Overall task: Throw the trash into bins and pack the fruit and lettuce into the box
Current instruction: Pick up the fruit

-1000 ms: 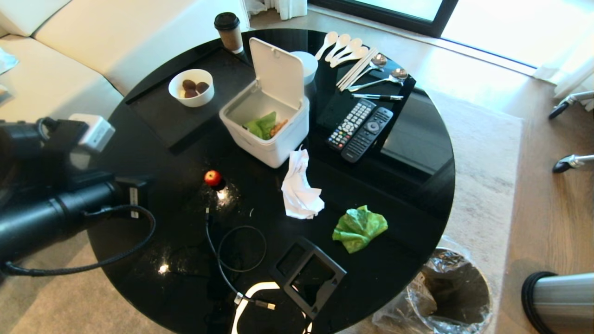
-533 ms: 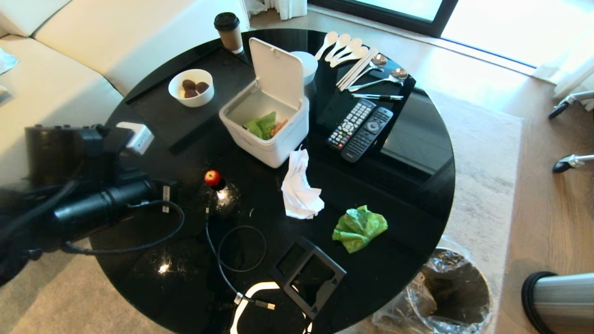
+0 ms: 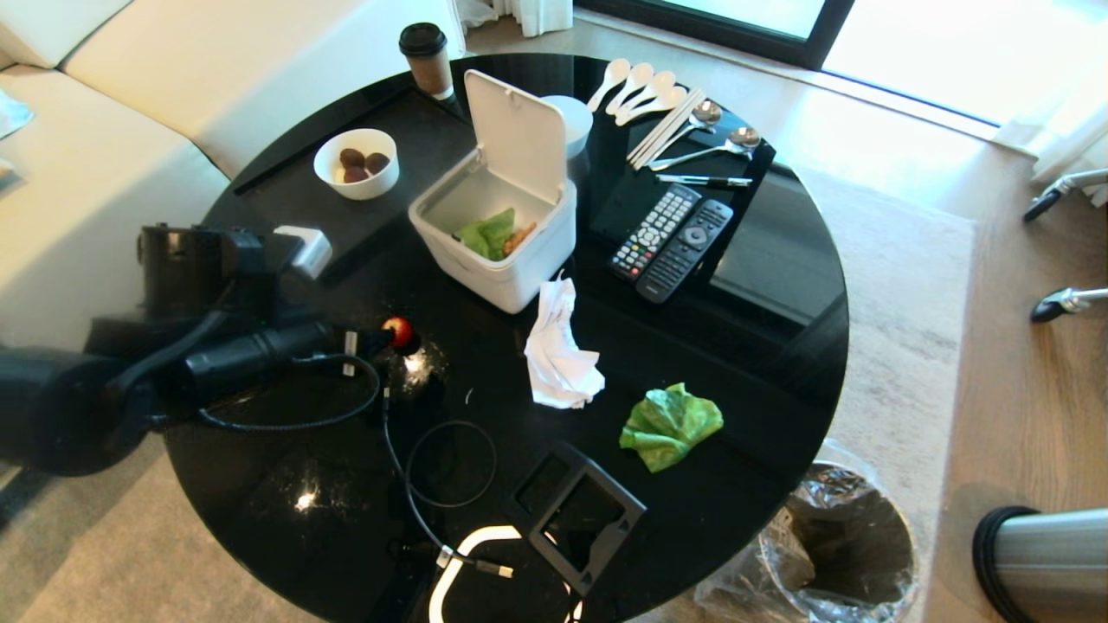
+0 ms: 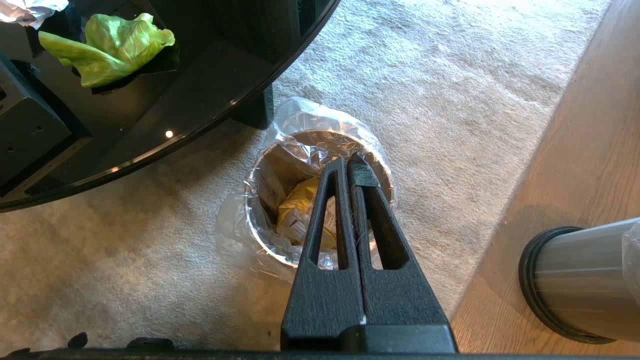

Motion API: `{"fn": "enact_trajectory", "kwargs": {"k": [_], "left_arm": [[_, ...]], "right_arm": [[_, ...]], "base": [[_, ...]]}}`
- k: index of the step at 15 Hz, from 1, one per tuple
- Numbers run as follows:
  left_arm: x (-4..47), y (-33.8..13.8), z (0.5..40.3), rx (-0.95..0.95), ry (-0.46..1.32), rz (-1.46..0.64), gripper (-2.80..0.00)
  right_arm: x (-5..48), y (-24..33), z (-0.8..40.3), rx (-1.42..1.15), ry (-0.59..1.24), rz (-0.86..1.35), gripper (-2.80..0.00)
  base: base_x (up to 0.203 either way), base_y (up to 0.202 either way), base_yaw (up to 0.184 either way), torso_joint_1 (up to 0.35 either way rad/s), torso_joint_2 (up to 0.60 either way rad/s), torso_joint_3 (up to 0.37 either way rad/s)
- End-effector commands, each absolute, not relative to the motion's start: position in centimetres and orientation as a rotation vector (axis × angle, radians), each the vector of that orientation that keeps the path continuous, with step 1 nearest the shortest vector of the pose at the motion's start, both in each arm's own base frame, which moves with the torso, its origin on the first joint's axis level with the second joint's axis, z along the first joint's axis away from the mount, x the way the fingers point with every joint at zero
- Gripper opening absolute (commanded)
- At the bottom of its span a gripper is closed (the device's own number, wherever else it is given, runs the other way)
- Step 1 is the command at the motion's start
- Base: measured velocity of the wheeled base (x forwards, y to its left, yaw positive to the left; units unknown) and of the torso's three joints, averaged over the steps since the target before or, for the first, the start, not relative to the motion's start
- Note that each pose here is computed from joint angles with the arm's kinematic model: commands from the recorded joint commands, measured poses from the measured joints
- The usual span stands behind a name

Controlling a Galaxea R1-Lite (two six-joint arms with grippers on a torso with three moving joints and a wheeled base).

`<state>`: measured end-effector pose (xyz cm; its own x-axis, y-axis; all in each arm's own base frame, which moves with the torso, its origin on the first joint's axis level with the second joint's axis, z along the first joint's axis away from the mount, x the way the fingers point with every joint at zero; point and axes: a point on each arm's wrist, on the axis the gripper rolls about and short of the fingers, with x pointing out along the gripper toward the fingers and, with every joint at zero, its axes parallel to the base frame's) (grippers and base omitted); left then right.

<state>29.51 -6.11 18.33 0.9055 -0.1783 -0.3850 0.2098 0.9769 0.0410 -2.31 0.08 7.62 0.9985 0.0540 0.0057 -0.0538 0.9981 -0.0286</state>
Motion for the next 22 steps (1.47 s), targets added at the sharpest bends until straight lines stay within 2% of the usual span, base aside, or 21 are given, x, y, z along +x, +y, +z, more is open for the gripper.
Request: {"fn": "enact_trajectory", "kwargs": {"k": [1, 22], "left_arm": [[30.8, -6.5, 17.5, 0.081, 0.413, -0.235, 0.0], [34.3, -8.6, 16.0, 0.112, 0.431, -0.291, 0.0]], "right_arm": [[-2.3, 0.1, 7.6, -0.029, -0.005, 0.055, -2.8], [-2.3, 0.1, 7.6, -0.029, -0.005, 0.055, -2.8]], "base": [[0.0, 0.0, 0.0, 0.0, 0.0, 0.0], [0.0, 0.0, 0.0, 0.0, 0.0, 0.0]]}}
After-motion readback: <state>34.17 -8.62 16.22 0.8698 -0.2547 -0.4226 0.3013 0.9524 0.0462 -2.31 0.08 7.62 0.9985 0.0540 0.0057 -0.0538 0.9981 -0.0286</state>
